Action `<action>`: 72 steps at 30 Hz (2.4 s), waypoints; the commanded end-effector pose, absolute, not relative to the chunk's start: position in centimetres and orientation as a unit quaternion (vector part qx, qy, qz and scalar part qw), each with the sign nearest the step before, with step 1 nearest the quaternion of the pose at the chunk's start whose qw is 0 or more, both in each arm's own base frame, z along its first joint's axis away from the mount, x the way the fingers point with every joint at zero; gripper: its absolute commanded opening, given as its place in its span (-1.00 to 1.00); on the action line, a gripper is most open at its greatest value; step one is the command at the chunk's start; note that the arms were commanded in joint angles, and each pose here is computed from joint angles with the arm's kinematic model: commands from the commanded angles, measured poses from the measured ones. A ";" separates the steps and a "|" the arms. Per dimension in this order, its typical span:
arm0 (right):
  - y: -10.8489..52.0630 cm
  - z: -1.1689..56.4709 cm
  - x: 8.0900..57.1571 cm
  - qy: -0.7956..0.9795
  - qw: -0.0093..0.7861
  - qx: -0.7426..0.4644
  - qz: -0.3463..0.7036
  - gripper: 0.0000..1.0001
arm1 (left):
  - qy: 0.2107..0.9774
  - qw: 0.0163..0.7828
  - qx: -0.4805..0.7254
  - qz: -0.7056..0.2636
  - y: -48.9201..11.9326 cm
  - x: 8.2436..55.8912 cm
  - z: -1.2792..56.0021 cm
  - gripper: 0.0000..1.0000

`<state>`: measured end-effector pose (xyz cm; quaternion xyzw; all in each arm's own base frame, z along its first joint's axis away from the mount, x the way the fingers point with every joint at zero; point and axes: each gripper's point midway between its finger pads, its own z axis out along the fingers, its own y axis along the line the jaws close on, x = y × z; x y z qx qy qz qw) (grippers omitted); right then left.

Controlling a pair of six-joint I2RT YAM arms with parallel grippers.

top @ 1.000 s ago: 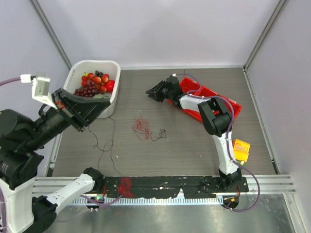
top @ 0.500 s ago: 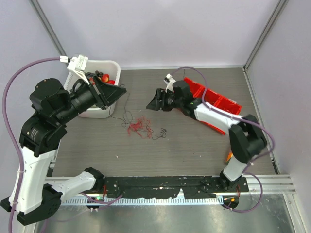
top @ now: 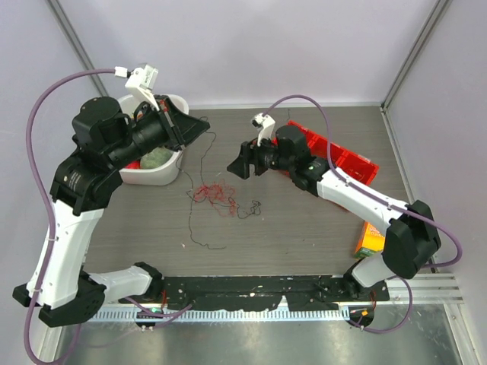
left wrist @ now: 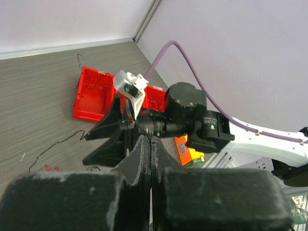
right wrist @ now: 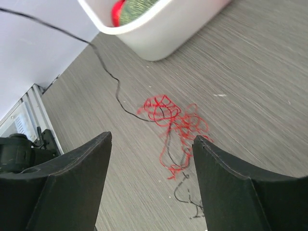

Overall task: Untangle the cables
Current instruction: Untie the cable.

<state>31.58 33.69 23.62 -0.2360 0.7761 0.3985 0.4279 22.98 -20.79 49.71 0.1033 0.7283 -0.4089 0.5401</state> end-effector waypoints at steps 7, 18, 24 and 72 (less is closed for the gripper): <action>38.0 33.6 31.7 0.667 0.553 -0.238 0.439 0.47 | 0.685 0.574 0.124 -0.431 -20.7 21.8 53.8 -1.00; 43.7 31.3 30.0 0.656 0.545 -0.212 0.478 0.33 | 0.668 0.587 0.132 -0.438 -20.3 20.8 56.6 -1.00; 39.3 28.5 33.1 0.738 0.557 -0.128 0.360 0.36 | 0.667 0.591 0.129 -0.436 -20.1 20.8 57.1 -1.00; 36.0 12.5 33.0 0.822 0.479 -0.135 0.275 -0.02 | 0.574 0.712 0.034 -0.403 -15.1 20.7 65.5 -1.00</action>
